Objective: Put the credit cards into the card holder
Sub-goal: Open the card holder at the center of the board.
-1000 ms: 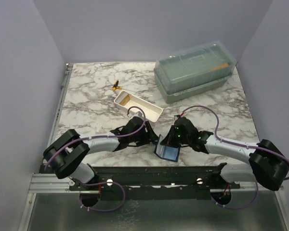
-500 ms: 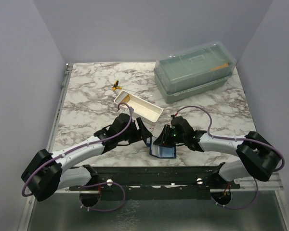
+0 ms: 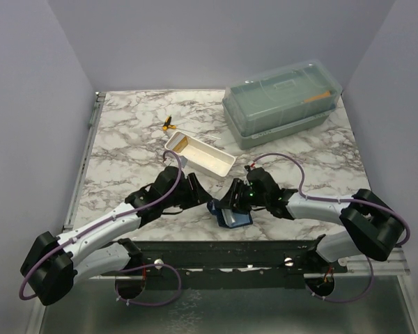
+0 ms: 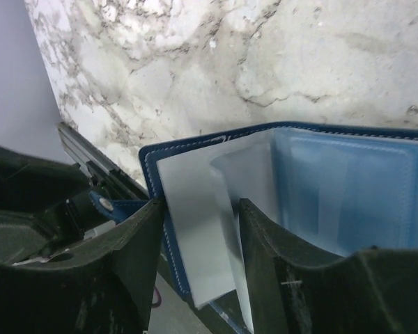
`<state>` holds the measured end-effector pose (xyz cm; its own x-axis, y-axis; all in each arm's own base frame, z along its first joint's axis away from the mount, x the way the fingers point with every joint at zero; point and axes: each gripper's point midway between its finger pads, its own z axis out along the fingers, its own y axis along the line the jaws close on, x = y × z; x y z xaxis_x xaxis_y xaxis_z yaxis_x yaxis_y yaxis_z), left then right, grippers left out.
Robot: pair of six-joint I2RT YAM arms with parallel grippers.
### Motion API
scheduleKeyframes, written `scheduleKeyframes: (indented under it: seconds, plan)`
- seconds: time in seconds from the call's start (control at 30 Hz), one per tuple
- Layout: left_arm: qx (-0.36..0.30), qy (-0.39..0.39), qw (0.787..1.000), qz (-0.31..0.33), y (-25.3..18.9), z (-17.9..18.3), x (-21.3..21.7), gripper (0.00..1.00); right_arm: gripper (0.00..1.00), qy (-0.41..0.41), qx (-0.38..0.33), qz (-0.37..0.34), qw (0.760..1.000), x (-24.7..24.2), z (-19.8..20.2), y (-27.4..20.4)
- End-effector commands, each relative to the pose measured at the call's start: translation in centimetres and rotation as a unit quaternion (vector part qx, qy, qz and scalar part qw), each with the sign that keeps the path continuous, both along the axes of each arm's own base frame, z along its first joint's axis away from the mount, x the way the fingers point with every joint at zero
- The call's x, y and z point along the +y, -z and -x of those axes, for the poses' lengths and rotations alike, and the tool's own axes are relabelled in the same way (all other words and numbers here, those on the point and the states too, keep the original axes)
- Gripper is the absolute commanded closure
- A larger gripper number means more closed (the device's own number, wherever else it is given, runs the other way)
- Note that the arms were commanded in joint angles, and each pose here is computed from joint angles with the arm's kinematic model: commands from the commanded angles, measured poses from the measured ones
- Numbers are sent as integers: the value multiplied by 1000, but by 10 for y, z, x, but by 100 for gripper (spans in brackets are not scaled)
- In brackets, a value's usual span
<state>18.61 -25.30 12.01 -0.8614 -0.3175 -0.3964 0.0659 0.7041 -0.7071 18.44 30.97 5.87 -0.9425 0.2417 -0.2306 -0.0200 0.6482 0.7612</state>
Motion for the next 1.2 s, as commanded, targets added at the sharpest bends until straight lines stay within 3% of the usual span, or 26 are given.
scheduleKeyframes:
  seconds: [0.0, 0.2, 0.33, 0.57, 0.8, 0.9, 1.03, 1.17]
  plan:
    - [-17, -20, 999, -29, -7, -8, 12, 49, 48, -17, -5, 9, 1000, -2, 13, -7]
    - [-23, -23, 999, -38, -12, -13, 14, 47, 48, -33, -6, 13, 999, 4, 24, -11]
    - [-13, -21, 999, -35, -12, -14, 11, 49, 54, -43, -2, 3, 999, 14, 24, -6]
    - [4, 5, 1000, -18, -18, -14, -4, 67, 63, -62, 0, -18, 998, 29, 22, 10]
    - [20, 29, 999, 1, -7, -17, -22, 81, 48, -60, 4, -21, 998, 24, 26, 26]
    - [43, 49, 998, 18, 6, -16, -36, 88, 47, -50, 0, -14, 999, 16, 27, 27]
    - [68, 77, 993, 63, 23, -12, -57, 100, 50, -39, -2, -6, 999, 8, 29, 31]
    - [75, 91, 991, 67, 36, -11, -65, 100, 59, -41, 2, 0, 999, 7, 30, 35]
